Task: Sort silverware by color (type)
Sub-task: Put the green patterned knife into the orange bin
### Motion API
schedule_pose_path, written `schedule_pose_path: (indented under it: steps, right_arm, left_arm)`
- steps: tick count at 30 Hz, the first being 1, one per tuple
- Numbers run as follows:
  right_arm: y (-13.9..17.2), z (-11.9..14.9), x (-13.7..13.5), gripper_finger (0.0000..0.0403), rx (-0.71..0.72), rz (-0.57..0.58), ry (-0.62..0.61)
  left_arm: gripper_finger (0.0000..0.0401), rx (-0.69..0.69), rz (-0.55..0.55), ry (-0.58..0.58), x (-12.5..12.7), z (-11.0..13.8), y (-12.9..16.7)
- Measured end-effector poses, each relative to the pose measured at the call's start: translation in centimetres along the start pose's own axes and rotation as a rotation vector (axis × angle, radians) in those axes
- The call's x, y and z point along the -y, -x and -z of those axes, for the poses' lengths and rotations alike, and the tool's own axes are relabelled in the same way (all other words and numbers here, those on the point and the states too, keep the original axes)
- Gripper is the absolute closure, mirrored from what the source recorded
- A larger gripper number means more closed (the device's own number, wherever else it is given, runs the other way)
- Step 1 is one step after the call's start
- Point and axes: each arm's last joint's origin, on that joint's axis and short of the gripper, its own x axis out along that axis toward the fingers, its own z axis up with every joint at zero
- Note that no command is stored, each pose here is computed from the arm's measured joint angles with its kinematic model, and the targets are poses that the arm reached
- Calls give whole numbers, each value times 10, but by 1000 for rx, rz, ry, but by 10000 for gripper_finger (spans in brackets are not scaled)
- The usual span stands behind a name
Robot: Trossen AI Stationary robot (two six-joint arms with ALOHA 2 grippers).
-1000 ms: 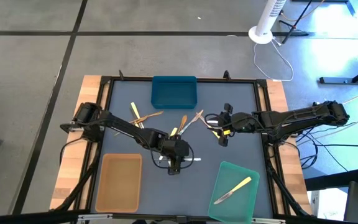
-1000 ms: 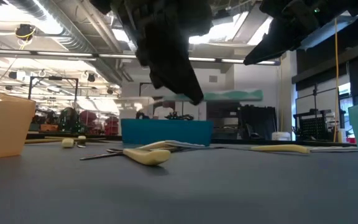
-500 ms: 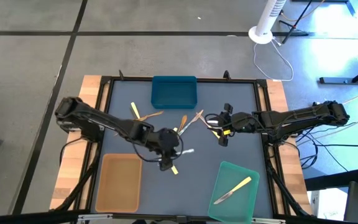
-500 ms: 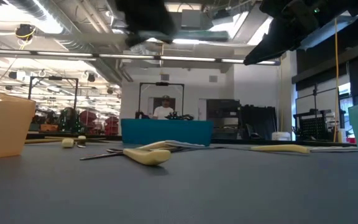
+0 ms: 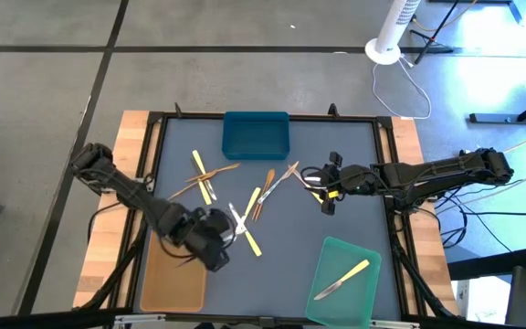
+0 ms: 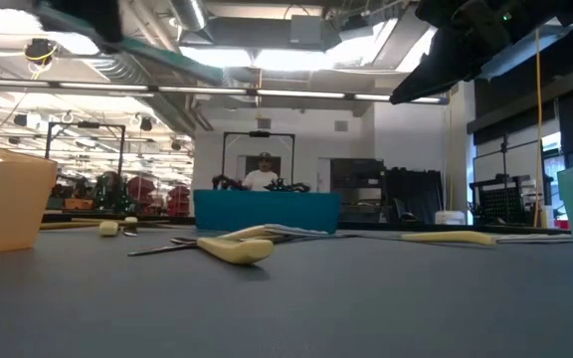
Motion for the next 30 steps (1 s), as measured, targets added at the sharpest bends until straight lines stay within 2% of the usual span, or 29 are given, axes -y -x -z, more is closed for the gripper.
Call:
schedule_pose_path:
  steps: [7, 12, 23, 30]
  right_arm:
    - [0, 0, 0, 224, 0, 0, 0]
    - [0, 0, 0, 224, 0, 0, 0]
    - [0, 0, 0, 224, 0, 0, 0]
    - [0, 0, 0, 223, -1, 0, 0]
  left_arm:
    - [376, 82, -79, 117, 4, 40, 13]
    - [376, 87, -102, 164, 4, 63, 19]
    - [375, 43, -181, 277, -17, 109, 3]
    - [375, 32, -220, 365, -28, 123, -6]
